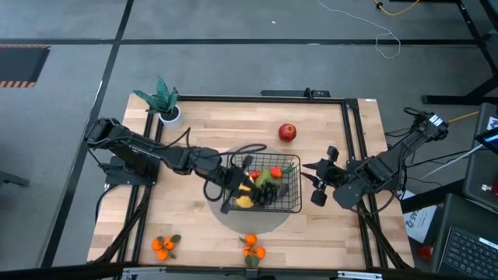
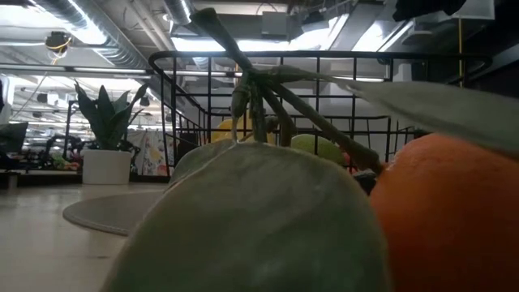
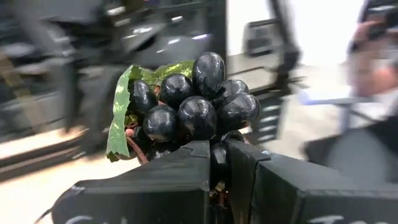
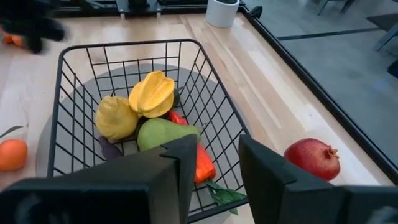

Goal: Build produce basket
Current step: Put the purple grapes into the wire basket

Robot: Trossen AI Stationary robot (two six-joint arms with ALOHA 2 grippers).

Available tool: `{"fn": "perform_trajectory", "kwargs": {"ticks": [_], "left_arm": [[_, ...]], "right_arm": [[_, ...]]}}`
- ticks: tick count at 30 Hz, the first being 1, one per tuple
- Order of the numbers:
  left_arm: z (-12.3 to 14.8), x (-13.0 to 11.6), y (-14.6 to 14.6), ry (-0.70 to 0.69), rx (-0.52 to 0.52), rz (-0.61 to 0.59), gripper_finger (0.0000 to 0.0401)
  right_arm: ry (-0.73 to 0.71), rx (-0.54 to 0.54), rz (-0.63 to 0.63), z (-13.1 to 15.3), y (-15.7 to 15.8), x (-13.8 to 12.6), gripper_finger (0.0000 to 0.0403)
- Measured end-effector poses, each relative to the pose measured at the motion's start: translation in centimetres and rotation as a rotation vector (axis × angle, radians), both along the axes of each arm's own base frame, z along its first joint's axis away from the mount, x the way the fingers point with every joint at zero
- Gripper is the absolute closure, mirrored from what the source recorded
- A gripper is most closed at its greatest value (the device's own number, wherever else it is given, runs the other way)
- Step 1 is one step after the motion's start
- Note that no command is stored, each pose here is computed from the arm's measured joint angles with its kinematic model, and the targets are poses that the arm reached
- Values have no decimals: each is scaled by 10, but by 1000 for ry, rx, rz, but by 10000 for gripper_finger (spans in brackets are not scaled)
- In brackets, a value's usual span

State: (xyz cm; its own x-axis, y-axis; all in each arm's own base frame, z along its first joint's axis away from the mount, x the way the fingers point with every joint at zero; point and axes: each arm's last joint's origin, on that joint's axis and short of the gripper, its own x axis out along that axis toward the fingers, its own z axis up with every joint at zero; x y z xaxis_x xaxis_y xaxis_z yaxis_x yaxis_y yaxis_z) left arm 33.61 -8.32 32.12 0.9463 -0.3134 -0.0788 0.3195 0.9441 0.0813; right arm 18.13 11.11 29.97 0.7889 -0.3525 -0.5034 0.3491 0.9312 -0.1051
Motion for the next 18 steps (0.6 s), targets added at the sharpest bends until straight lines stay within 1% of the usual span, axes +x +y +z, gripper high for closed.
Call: {"fn": "perform_trajectory", "kwargs": {"ticks": [1, 3, 5, 9, 14, 18], "left_arm": [[0, 0, -1, -3, -3, -28, 395], [0, 0, -1, -2, -2, -26, 395], [-1, 0, 1, 9, 5, 27, 395], [-9, 2, 11, 86, 30, 138, 395], [-12, 3, 22, 123, 11, 176, 394], [-15, 6, 21, 130, 11, 179, 376]], "right_arm": [[3, -3, -1, -1, 0, 1, 289], [11, -9, 0, -3, 1, 2, 289], [19, -15, 0, -5, 3, 4, 289], [35, -27, 0, -8, 5, 7, 289], [40, -35, 2, -9, 5, 7, 289], [37, -39, -1, -9, 5, 7, 289]]}}
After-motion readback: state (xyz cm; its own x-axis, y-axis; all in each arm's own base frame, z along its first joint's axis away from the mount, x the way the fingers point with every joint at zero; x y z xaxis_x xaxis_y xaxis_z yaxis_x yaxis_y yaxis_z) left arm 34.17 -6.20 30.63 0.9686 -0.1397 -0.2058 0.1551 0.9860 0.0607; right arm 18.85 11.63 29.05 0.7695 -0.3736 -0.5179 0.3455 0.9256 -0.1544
